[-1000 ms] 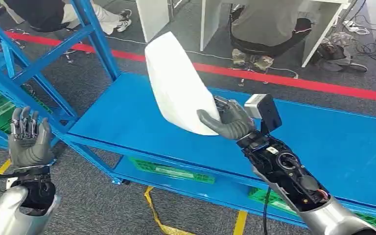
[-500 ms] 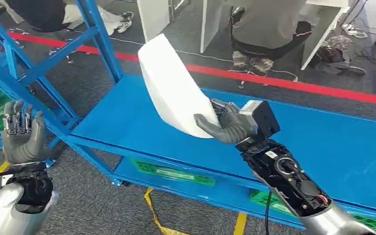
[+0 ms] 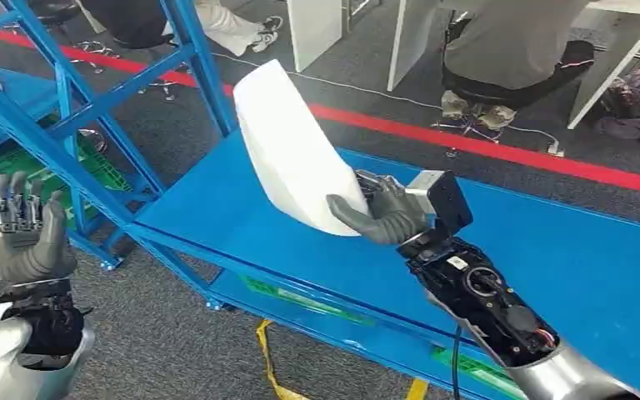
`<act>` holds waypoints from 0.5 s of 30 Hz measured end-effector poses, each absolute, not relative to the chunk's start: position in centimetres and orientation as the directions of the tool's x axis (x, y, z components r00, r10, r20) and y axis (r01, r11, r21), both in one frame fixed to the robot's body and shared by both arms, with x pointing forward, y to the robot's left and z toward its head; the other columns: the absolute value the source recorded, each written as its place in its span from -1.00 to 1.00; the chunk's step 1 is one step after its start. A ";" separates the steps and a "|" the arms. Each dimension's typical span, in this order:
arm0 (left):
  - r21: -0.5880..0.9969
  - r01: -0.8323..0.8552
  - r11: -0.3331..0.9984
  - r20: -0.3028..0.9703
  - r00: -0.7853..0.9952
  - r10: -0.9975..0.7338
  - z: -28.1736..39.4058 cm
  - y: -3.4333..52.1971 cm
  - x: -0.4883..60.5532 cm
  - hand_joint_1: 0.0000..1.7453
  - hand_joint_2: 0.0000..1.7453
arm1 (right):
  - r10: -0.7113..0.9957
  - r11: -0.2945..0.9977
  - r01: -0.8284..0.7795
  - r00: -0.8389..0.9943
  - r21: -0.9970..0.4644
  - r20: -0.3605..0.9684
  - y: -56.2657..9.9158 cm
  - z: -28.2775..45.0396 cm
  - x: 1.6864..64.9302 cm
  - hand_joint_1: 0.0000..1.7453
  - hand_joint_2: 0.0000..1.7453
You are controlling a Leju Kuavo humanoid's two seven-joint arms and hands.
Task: Take the parts from the cabinet and place them on the table.
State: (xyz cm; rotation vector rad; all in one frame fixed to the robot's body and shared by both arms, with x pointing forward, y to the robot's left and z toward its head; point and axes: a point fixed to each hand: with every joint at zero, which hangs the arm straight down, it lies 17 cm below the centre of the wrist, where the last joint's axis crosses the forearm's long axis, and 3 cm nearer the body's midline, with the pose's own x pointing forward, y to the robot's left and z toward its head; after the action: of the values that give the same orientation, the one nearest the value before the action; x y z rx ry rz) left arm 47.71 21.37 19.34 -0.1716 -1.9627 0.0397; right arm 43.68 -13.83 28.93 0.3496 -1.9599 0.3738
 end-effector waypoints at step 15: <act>-0.121 0.093 0.988 0.910 -0.387 0.147 20.0 21.4 47.5 -1.00 1.00 | -0.072 0.891 -0.440 -0.388 -0.116 0.919 -12.9 28.9 43.0 1.00 1.00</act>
State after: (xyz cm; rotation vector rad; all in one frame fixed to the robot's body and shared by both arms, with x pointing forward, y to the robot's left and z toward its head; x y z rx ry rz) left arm 47.49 21.37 20.03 -0.1708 -1.9708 0.0590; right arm 43.00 -12.90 28.92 0.3747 -1.9451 0.4138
